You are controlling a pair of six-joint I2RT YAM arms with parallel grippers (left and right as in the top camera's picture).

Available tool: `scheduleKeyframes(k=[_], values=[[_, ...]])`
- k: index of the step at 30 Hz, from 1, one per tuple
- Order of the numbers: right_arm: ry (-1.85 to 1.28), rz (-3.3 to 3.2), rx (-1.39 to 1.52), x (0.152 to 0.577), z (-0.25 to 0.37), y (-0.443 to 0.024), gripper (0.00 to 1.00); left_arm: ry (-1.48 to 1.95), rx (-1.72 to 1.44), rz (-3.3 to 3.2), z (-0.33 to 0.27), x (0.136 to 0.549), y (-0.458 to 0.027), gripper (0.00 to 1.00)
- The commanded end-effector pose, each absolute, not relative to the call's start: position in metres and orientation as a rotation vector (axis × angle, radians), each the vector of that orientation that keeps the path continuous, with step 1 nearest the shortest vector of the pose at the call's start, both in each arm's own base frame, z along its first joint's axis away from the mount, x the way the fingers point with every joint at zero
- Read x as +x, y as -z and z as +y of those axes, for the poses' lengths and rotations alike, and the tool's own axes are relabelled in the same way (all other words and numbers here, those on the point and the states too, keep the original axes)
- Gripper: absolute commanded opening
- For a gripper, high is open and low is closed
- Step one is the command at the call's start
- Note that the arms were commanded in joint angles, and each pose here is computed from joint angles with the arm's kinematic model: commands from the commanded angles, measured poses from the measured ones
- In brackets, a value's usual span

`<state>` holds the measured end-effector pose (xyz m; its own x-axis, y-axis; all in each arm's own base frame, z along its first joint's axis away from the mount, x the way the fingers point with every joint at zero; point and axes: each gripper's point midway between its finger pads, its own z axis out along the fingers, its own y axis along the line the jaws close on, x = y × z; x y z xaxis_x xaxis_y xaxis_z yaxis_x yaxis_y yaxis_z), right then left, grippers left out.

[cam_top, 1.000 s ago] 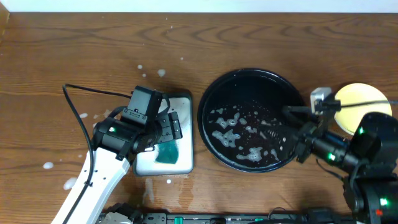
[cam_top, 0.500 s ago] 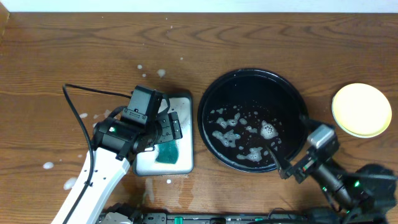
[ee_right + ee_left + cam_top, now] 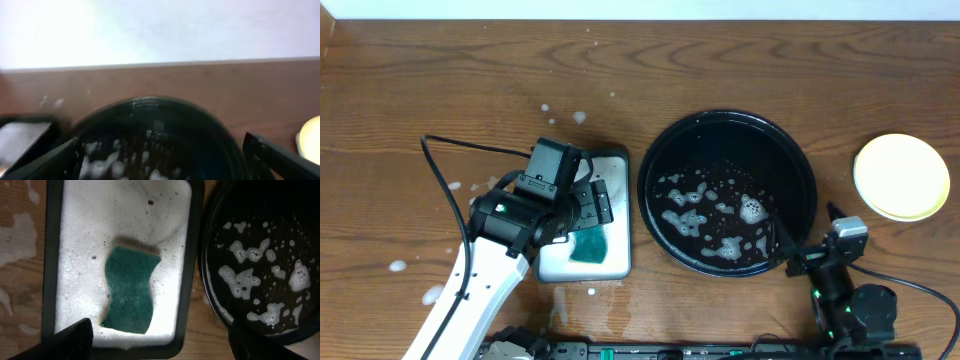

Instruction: Clean dirty plates on tray and stack at the side

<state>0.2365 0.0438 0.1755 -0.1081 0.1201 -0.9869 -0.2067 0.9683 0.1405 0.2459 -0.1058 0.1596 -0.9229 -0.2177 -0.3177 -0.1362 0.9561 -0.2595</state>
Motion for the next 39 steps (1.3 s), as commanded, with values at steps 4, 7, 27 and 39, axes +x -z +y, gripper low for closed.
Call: scheduleKeyframes(k=[4,7,27,39], values=[[-0.248,1.626,0.006,0.244,0.033,-0.163,0.99,0.339,-0.258,2.749,-0.106,0.248,-0.164,0.87],[-0.247,1.646,0.007,0.244,0.033,-0.158,0.99,0.339,-0.258,2.749,-0.106,0.248,-0.164,0.87],[-0.247,1.646,0.007,0.244,0.033,-0.158,0.99,0.246,-0.191,2.69,-0.087,0.235,-0.178,0.87],[-0.247,1.646,0.007,0.244,0.033,-0.158,0.99,0.248,-0.047,1.993,-0.029,0.237,-0.244,0.87]])
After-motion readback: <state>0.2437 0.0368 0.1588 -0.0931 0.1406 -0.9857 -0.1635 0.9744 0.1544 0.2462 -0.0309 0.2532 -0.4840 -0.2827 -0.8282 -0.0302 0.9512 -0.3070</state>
